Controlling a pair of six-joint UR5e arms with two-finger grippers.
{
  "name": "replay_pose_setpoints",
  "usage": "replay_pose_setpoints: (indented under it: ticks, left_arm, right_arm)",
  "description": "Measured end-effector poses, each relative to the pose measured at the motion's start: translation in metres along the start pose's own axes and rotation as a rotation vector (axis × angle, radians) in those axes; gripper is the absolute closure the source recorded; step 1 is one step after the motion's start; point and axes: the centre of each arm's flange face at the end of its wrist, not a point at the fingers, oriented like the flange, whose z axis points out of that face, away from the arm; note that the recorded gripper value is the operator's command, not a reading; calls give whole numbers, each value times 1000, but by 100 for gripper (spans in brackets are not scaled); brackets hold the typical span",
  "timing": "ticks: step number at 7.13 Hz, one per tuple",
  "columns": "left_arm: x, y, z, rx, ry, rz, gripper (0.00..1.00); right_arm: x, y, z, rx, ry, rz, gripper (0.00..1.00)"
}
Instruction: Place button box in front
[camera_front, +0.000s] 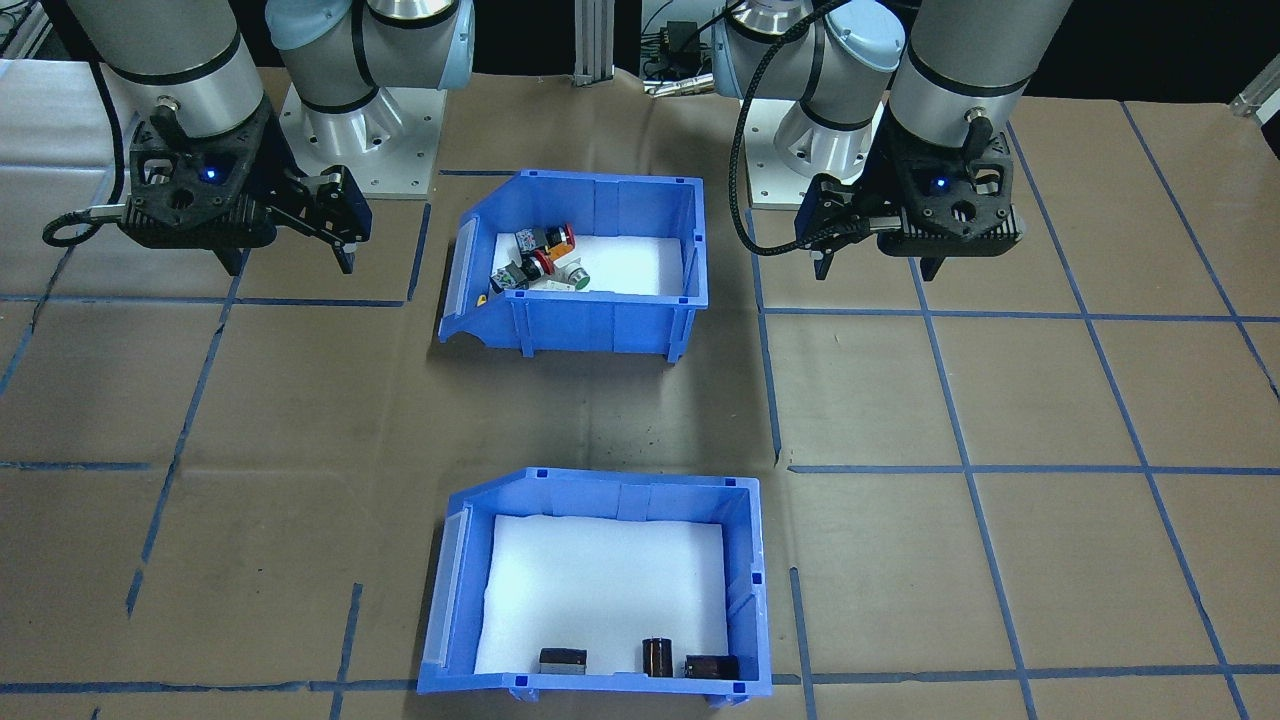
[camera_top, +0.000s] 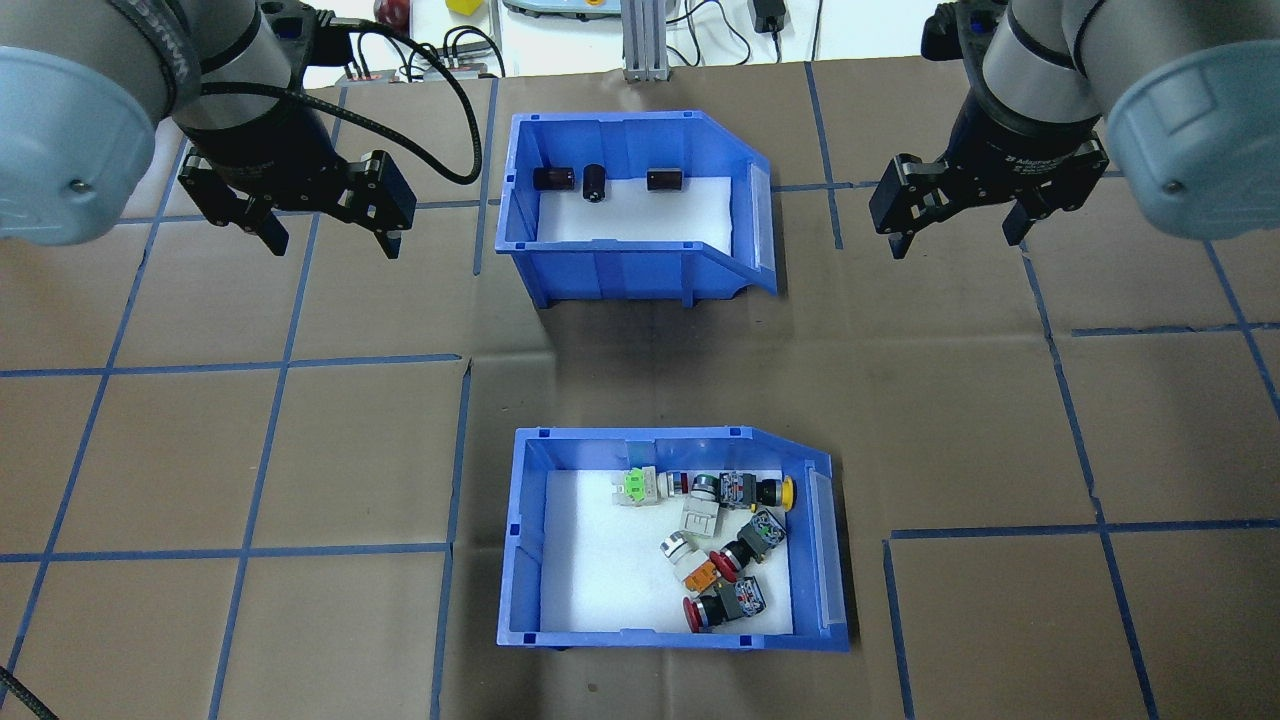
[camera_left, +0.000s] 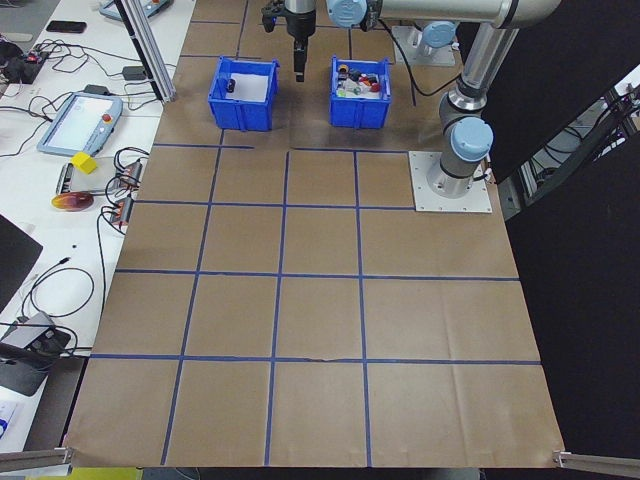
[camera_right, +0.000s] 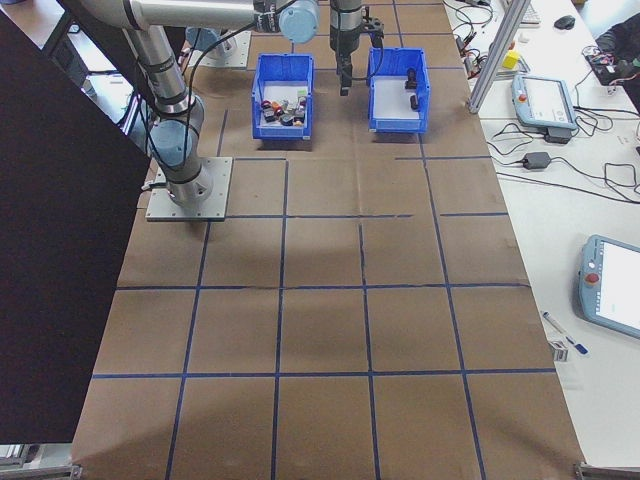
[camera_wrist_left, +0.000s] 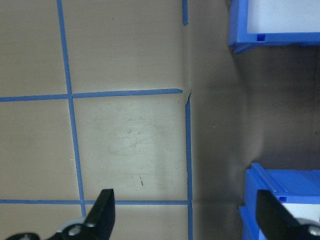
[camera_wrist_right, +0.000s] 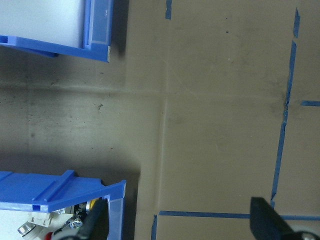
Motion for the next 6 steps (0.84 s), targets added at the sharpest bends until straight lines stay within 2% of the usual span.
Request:
replay_pose_setpoints:
  ticks: [6]
  left_arm:
    - [0, 0, 0, 0, 1, 10, 1]
  right_arm:
    - [0, 0, 0, -2, 3, -4, 0]
